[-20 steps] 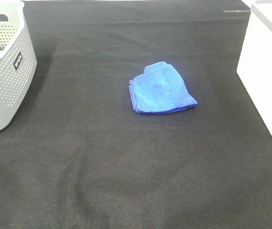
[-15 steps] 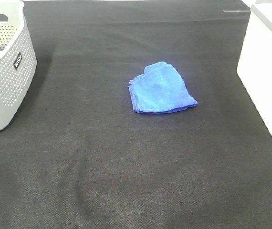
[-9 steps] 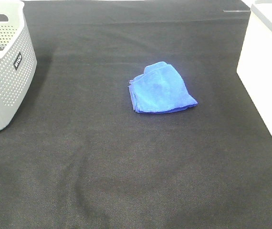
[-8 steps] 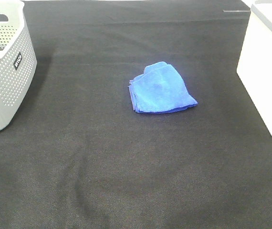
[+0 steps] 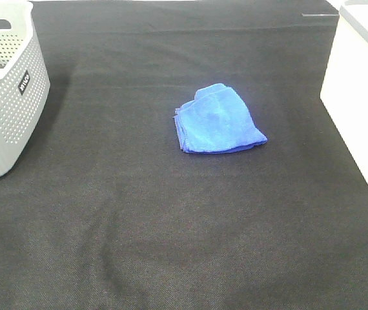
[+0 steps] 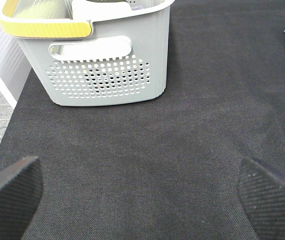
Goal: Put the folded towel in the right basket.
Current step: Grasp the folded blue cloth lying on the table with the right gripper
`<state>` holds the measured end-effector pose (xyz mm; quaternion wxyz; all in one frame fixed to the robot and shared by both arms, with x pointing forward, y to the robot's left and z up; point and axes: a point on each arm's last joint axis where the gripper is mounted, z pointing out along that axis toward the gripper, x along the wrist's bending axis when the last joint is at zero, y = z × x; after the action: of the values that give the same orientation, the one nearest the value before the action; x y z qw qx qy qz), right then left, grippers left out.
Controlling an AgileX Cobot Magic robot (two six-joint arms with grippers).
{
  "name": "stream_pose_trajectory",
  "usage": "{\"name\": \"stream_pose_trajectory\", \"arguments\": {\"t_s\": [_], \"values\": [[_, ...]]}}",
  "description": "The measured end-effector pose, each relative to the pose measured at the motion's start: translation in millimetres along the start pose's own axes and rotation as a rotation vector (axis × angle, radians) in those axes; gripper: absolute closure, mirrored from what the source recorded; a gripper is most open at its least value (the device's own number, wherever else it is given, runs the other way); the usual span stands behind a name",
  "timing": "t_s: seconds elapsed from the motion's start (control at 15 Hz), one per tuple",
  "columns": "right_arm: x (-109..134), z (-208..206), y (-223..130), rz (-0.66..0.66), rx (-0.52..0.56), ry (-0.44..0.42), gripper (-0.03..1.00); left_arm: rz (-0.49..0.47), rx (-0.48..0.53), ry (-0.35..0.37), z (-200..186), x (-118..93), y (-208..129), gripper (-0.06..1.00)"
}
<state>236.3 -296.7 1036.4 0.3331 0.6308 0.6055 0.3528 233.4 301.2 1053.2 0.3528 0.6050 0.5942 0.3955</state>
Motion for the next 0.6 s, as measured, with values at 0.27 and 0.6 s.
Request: {"name": "stream_pose_trajectory", "arguments": {"t_s": [0.27,0.6], "values": [[0.0,0.0,0.0,0.0,0.0,0.0,0.08,0.0,0.0,0.0,0.0,0.0,0.0,-0.05],[0.0,0.0,0.0,0.0,0.0,0.0,0.08,0.0,0.0,0.0,0.0,0.0,0.0,-0.05]]}}
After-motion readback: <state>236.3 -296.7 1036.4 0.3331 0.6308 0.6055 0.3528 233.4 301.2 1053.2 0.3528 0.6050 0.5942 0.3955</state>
